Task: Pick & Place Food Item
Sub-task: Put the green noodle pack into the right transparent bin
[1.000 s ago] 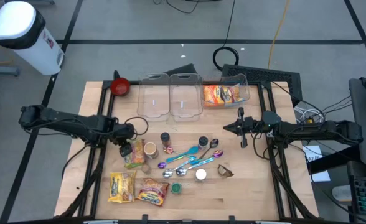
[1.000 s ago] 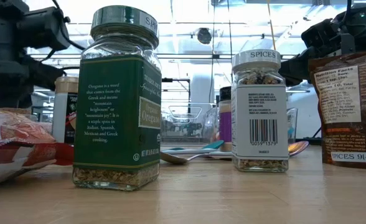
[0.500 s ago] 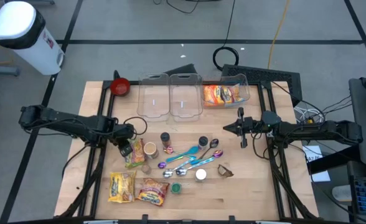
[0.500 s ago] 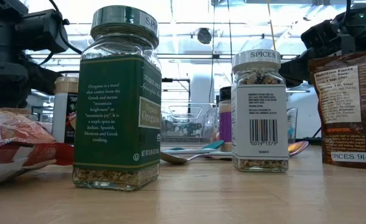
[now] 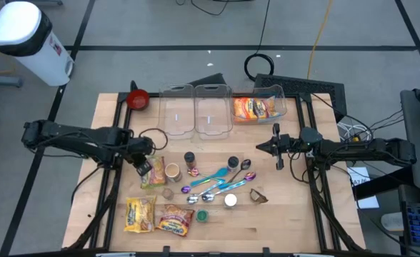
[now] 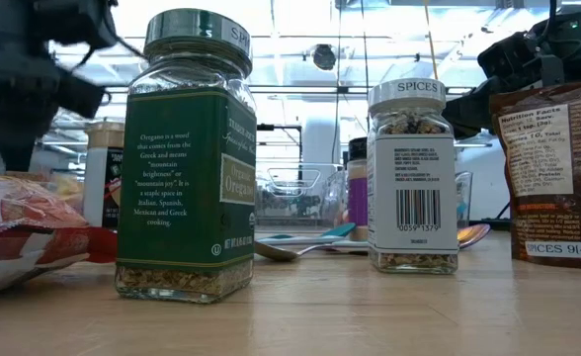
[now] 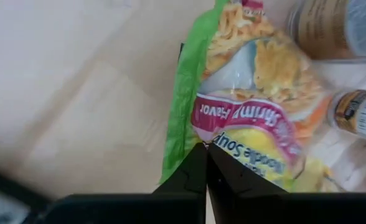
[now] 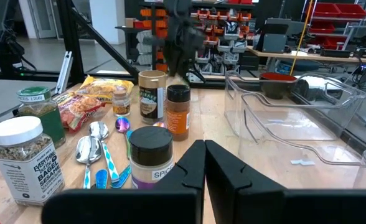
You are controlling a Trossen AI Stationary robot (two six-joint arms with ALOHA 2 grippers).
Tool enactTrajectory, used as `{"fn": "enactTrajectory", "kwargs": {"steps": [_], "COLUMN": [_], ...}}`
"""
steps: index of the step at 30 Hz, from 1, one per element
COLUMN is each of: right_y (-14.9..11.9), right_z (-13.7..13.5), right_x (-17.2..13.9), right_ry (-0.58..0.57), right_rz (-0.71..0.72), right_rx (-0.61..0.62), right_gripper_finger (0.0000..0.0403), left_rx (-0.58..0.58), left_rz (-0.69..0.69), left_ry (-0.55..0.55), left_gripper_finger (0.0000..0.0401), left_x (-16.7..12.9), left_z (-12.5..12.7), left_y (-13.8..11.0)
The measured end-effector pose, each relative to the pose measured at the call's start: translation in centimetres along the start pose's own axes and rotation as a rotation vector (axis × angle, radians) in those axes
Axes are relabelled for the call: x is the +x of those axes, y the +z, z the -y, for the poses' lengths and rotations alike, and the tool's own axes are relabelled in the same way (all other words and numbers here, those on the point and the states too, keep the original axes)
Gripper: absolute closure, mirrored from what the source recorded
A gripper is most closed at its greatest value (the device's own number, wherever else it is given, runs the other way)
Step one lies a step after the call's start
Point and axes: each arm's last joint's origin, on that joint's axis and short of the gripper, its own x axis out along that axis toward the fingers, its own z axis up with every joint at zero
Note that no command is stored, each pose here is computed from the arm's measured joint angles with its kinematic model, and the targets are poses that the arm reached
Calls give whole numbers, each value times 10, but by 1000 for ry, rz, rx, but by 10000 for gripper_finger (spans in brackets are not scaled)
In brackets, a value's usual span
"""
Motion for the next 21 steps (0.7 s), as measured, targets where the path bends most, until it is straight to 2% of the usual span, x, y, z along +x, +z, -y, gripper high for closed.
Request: {"fn": "enactTrajectory", "kwargs": {"steps": [5,9,15,21], "right_y": [0,0,0,0], "right_z": [0,0,0,0], "right_x": [0,0,0,0], "right_ry": [0,0,0,0], "right_rz": [0,0,0,0], "right_rx": [0,0,0,2], "right_gripper_finger": [403,403,403,403], "left_rx": [-36,-74,-70,6], "left_rz": [18,82,296,542], "left_ry": [111,170,144,210], "left_gripper_finger": [398,398,399,399], "left_x": [-46,-83,-132,-175], "left_z": [1,1,6,15], "left_y": [-1,-2,3,15]}}
